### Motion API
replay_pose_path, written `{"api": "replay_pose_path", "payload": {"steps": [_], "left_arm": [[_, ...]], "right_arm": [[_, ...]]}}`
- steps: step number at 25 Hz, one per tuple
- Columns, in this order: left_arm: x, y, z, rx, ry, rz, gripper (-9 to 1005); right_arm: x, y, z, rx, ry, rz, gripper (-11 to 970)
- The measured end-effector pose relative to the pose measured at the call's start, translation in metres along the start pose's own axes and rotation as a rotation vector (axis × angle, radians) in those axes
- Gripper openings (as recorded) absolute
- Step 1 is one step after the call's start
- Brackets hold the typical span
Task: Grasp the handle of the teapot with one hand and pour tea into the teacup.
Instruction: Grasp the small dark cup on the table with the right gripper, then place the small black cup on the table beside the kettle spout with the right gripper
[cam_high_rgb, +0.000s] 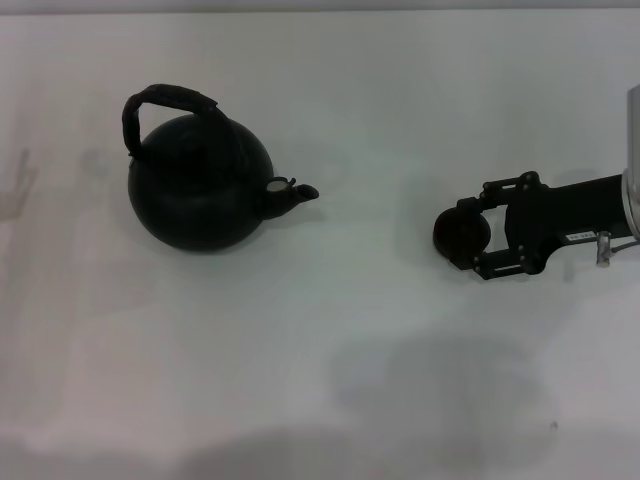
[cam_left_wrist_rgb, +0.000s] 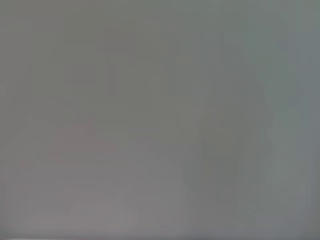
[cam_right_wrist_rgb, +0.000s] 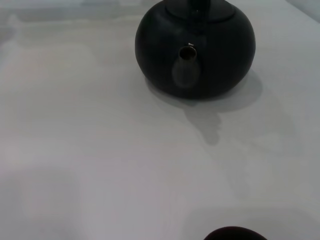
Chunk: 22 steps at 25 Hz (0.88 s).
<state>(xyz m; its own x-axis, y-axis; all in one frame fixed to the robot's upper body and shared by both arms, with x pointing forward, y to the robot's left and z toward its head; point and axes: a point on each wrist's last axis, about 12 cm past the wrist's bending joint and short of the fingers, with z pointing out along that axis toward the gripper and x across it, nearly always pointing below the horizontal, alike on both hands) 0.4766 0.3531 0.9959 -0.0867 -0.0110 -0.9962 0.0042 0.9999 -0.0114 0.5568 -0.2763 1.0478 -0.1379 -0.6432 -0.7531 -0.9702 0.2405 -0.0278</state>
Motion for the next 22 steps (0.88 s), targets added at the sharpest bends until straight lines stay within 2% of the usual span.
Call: {"api": "replay_pose_path", "payload": {"steps": [5, 12, 17, 22], "left_arm": [[0.0, 0.0, 0.0, 0.0, -0.001, 0.0, 861], [0.0, 0.0, 0.0, 0.001, -0.003, 0.0, 862], [-0.001, -0.004, 0.003, 0.018, -0.006, -0.002, 862], [-0.002, -0.006, 0.004, 0.022, -0.009, -0.006, 862]], "right_arm": [[-0.001, -0.001, -0.001, 0.014, -0.021, 0.008, 748], [-0.022, 0.003, -0.011, -0.051, -0.177, 0.028, 725], [-0.04, 0.003, 0.006, -0.113, -0.174, 0.023, 725], [-0.055, 0.0, 0.025, -0.115, -0.153, -0.004, 725]]}}
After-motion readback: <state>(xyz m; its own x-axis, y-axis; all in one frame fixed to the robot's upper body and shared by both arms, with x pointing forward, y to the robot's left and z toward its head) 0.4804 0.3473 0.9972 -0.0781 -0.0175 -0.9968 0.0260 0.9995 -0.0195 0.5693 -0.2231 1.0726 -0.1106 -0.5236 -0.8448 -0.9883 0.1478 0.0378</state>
